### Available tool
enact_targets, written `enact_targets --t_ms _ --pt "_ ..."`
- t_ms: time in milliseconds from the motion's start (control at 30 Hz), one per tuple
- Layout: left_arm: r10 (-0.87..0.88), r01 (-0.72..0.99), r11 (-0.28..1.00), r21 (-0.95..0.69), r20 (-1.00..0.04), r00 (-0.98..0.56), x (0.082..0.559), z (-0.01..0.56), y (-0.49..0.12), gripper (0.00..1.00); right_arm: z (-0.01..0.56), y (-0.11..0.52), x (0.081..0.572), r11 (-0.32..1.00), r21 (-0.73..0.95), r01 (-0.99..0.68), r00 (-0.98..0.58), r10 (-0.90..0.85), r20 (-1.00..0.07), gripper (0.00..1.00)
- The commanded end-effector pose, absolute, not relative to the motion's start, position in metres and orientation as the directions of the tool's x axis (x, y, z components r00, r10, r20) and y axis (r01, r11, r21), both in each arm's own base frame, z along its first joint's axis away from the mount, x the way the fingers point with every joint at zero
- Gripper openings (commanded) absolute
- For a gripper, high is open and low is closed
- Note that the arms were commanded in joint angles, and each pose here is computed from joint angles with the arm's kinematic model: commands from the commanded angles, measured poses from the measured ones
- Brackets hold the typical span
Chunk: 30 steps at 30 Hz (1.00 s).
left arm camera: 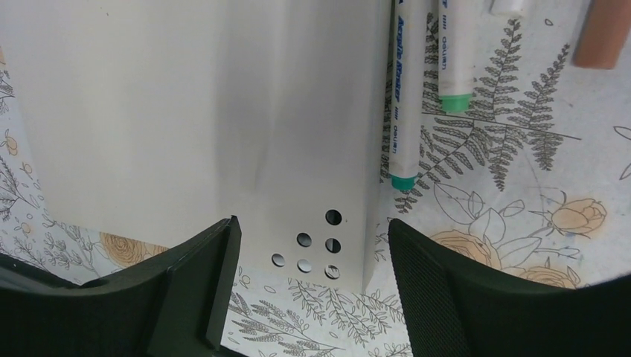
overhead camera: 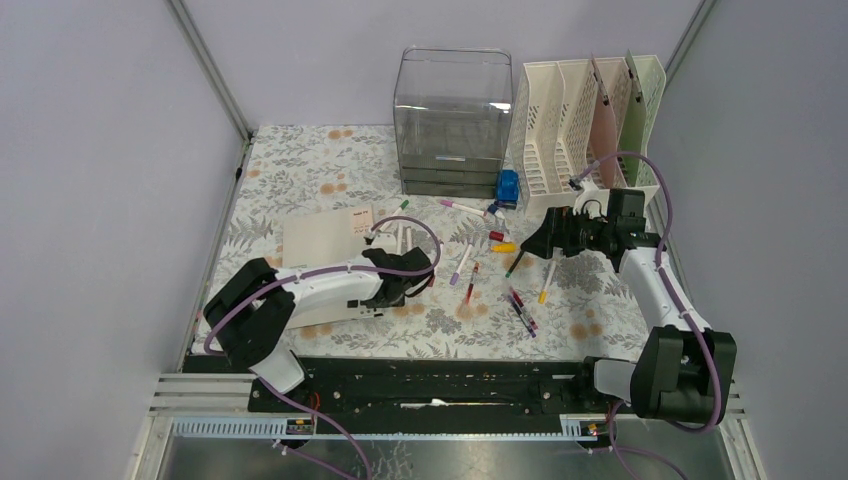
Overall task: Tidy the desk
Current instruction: Pick up the folder from the center of the board.
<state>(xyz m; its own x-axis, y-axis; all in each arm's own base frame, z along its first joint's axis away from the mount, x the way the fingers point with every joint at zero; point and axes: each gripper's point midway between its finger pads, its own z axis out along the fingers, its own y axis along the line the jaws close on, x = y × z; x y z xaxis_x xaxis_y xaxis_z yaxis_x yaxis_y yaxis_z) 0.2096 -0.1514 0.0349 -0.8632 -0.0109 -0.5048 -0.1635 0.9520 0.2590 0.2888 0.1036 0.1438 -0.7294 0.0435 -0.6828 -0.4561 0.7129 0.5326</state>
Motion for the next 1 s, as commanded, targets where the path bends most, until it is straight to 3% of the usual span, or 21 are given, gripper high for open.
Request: enact_targets --t_ms 0,233,533,800,967 --pt "-0.011 -0.182 0.953 0.243 -0.571 -0.821 0.223 0.038 -0.154 0.76 0.158 0.11 0.289 0.692 0.522 -0.498 -0.69 0.05 -0.723 1.0" --pt "0.072 -0.139 0.933 0.332 -0.549 -0.833 0.229 0.019 -0.151 0.74 0.157 0.11 0.287 0.689 0.521 -0.504 -0.686 0.048 -0.726 1.0" --pt "0.07 -0.109 0.943 0.314 -0.507 -0.859 0.217 -0.007 -0.149 0.47 0.158 0.112 0.285 0.676 0.528 -0.514 -0.685 0.047 -0.727 1.0" --pt "0.063 -0.086 0.964 0.253 -0.528 -0.847 0.221 0.006 -0.16 0.02 0.158 0.115 0.285 0.657 0.545 -0.52 -0.691 0.051 -0.721 1.0" --pt "0.036 -0.082 0.981 0.176 -0.579 -0.815 0.231 0.032 -0.172 0.0 0.159 0.118 0.283 0.638 0.563 -0.526 -0.698 0.054 -0.714 1.0"
